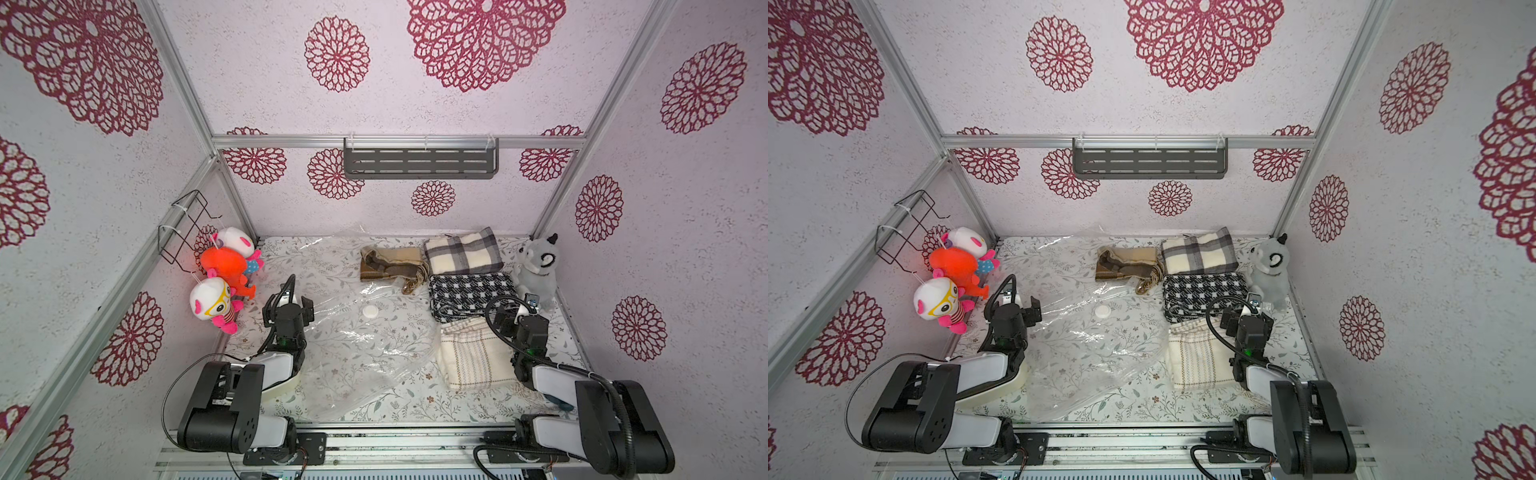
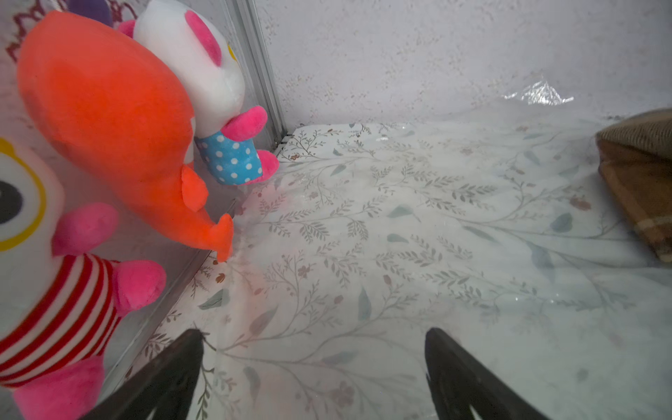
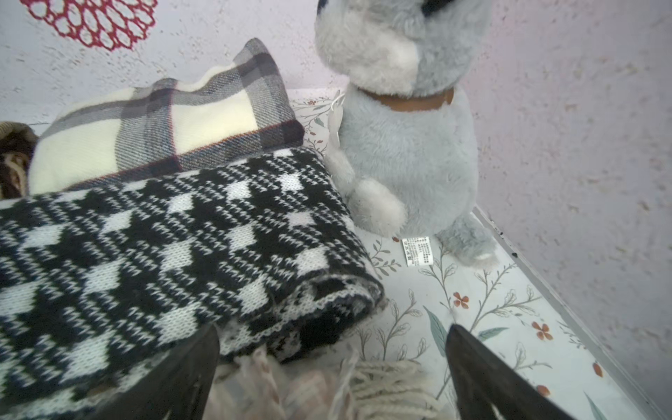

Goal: Take the scarf out of the vacuum bag
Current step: Reset both arms

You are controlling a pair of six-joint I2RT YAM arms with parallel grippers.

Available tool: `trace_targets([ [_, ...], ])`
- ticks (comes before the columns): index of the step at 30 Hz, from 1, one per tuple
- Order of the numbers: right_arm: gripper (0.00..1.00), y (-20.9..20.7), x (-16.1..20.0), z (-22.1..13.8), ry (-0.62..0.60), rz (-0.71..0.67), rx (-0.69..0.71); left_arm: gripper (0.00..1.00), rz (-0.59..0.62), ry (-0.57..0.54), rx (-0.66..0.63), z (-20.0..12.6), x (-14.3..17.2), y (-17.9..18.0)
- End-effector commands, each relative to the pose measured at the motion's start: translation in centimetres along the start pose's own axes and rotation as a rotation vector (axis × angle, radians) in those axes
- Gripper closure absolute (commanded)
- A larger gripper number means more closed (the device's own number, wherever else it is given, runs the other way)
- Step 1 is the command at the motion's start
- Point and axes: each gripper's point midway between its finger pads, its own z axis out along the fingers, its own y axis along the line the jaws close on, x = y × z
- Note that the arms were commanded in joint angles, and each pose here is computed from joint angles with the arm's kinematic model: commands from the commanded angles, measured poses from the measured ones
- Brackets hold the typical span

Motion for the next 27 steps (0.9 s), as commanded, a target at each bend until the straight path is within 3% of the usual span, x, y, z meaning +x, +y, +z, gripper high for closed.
trace_targets([
  [1,0.02,-0.8,-3.3,-0.3,-0.181,0.032,0.04,0.02,-0.114,-0.097,0.018,0.7,-1.6,1.5],
  [8,0.02,-0.1,-1.7,2.3,-0.123,0.022,0.029,0.02,-0.115,-0.052,0.073,2.4,-0.3,0.6],
  [27,0.01,0.7,-1.6,2.3,-0.123,-0.004,-0.014,0.02,-0.15,-0.011,0.121,3.6,-0.2,0.9],
])
